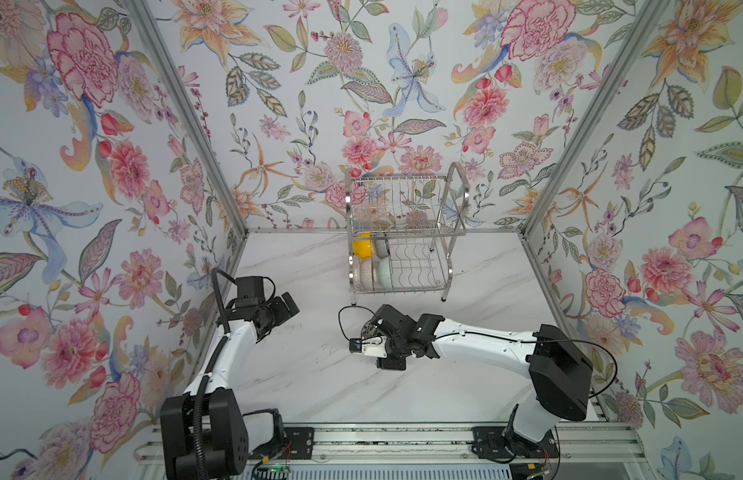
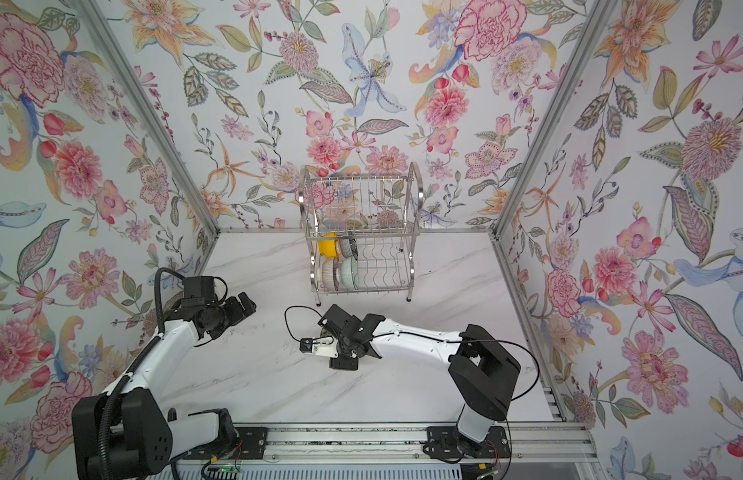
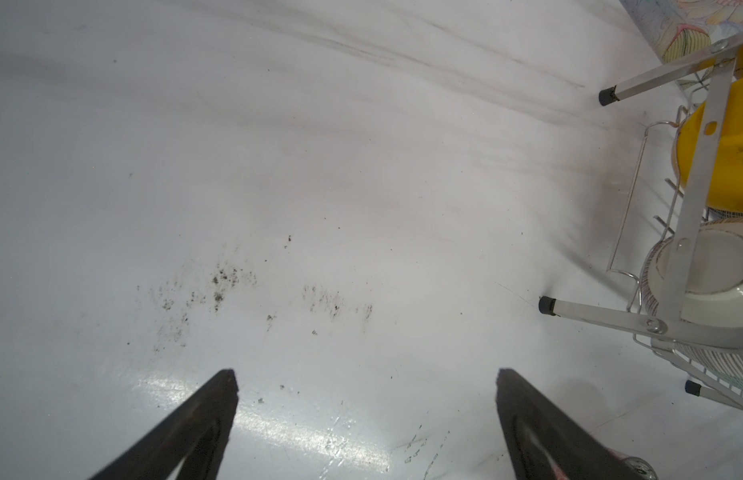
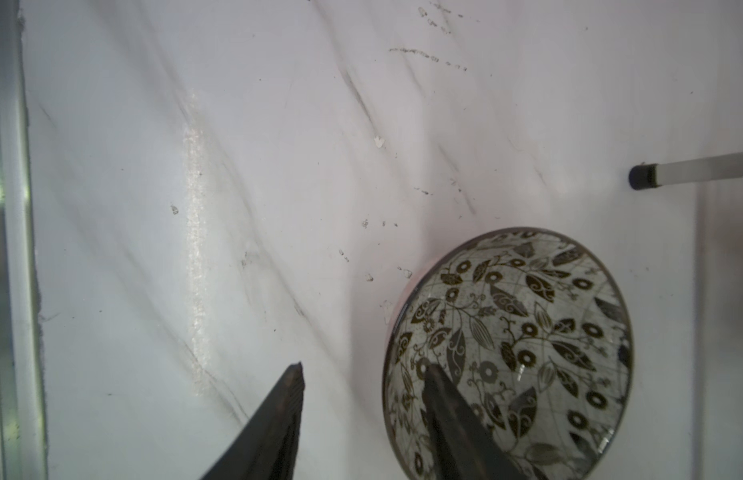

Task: Load the bowls into the dish rack
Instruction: 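Close the right gripper on the leaf-patterned bowl rim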

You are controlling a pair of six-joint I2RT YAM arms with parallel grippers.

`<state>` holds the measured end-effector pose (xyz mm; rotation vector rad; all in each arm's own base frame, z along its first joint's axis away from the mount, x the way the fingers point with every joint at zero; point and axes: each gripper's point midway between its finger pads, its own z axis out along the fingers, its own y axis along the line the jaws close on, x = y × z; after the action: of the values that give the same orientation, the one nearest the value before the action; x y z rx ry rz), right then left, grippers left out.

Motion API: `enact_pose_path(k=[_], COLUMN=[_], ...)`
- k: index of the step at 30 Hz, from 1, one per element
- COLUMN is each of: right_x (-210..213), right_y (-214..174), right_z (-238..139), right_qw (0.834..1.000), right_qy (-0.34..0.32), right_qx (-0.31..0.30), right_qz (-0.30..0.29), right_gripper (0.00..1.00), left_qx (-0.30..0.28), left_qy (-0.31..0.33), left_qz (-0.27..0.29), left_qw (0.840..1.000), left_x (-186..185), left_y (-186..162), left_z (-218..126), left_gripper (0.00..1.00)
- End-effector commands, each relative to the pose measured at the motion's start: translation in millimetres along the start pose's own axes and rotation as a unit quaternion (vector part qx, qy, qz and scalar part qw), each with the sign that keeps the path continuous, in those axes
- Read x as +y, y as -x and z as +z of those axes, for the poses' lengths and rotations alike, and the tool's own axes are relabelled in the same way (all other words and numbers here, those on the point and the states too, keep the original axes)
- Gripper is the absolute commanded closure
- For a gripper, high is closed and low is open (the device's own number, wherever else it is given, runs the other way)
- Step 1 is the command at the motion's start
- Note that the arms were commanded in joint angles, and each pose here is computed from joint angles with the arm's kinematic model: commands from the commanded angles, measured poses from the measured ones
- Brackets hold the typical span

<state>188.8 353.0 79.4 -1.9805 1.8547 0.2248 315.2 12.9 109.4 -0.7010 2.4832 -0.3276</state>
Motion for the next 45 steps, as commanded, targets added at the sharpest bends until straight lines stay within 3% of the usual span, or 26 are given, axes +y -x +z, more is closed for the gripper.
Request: enact_pose_path(k=[1,20,45], right_x=[-0.9,-11.0,-16.9], right_y=[-7.5,-18.4,-10.1], right_z=[4.6,25.2,21.9], right_qw=[0.999,0.990,0.990], right_qy=[-0.002,-0.029,-0.028], right_qx=[0.040,0.133,0.135], right_qz=[0.008,0.016,0.026], right_gripper=[0.52,0.67,0.91], left_qx=[-0.001,0.006,0.010], left_qy=[0.001,-0.003,-0.035], left_qz=[0.001,0.001,0.012], left_qw=[1.000,1.000,0.999], left_x=[-1.3,-2.8,-14.5], left_y=[5.0,3.6,1.9], left_z=[-2.9,-0.5,-2.5], left_gripper=[0.01,0.01,0.01])
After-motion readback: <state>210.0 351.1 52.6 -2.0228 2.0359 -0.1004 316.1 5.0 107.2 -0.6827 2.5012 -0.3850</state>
